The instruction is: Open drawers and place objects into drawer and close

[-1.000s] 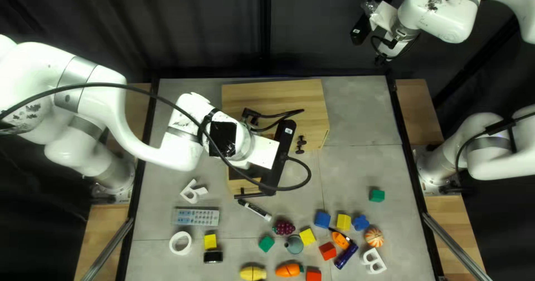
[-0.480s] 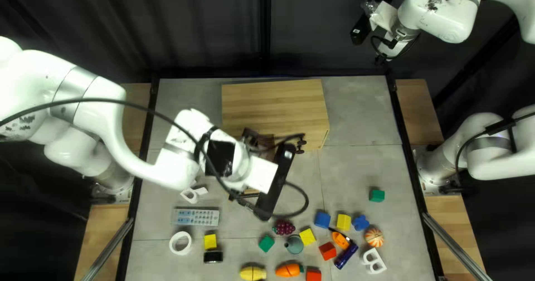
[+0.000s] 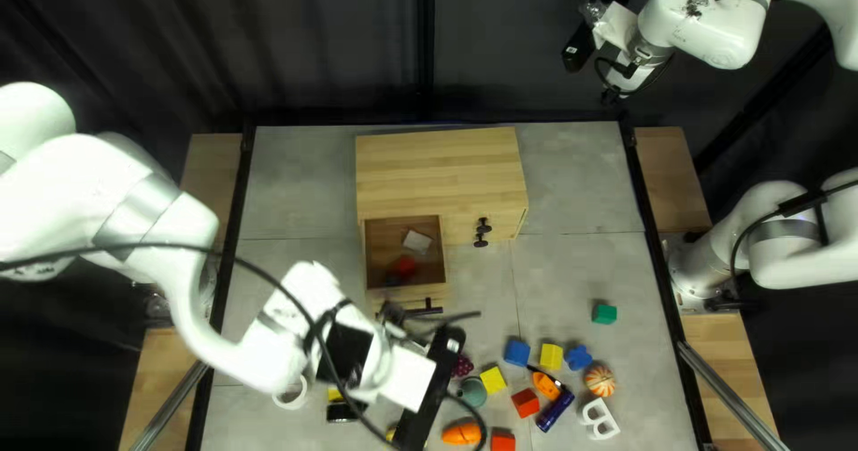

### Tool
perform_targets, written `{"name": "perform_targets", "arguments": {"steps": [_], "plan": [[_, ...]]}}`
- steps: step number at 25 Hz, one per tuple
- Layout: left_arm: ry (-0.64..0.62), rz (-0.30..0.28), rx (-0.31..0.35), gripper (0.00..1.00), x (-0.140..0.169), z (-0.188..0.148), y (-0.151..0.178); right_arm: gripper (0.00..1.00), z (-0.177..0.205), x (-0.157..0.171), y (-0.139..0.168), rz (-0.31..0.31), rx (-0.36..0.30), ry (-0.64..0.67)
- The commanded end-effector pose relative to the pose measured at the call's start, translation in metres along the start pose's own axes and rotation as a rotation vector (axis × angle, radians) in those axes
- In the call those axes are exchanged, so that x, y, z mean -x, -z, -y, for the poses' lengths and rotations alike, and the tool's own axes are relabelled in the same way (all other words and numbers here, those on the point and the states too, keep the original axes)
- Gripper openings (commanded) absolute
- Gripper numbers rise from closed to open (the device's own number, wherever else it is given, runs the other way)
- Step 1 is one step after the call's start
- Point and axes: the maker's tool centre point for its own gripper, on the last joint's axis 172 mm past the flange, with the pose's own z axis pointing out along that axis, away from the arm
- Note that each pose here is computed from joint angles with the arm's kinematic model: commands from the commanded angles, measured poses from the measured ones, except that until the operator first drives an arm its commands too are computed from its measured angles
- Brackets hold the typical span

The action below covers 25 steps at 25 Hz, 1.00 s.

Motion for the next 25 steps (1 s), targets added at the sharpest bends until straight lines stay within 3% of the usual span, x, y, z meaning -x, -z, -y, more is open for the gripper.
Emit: {"name": "perform_targets", "arguments": {"steps": [1, 5, 13, 20, 25], "plan": [[-0.001, 0.001, 0.0, 1.0, 0.0, -0.001, 0.0, 1.0, 0.0, 0.0, 0.0, 0.0, 0.0, 0.0], [-0.021, -0.004, 0.014, 1.0, -0.016, -0.003, -0.019, 1.0, 0.0, 0.0, 0.0, 0.0, 0.0, 0.0], [0.014, -0.006, 0.056, 1.0, -0.044, -0.045, -0.052, 1.0, 0.0, 0.0, 0.0, 0.0, 0.0, 0.0], [0.109, -0.026, 0.142, 1.0, -0.053, -0.061, -0.084, 1.0, 0.0, 0.0, 0.0, 0.0, 0.0, 0.0], [0.209, -0.041, 0.149, 1.0, -0.056, -0.067, -0.107, 1.0, 0.0, 0.0, 0.0, 0.0, 0.0, 0.0]]}}
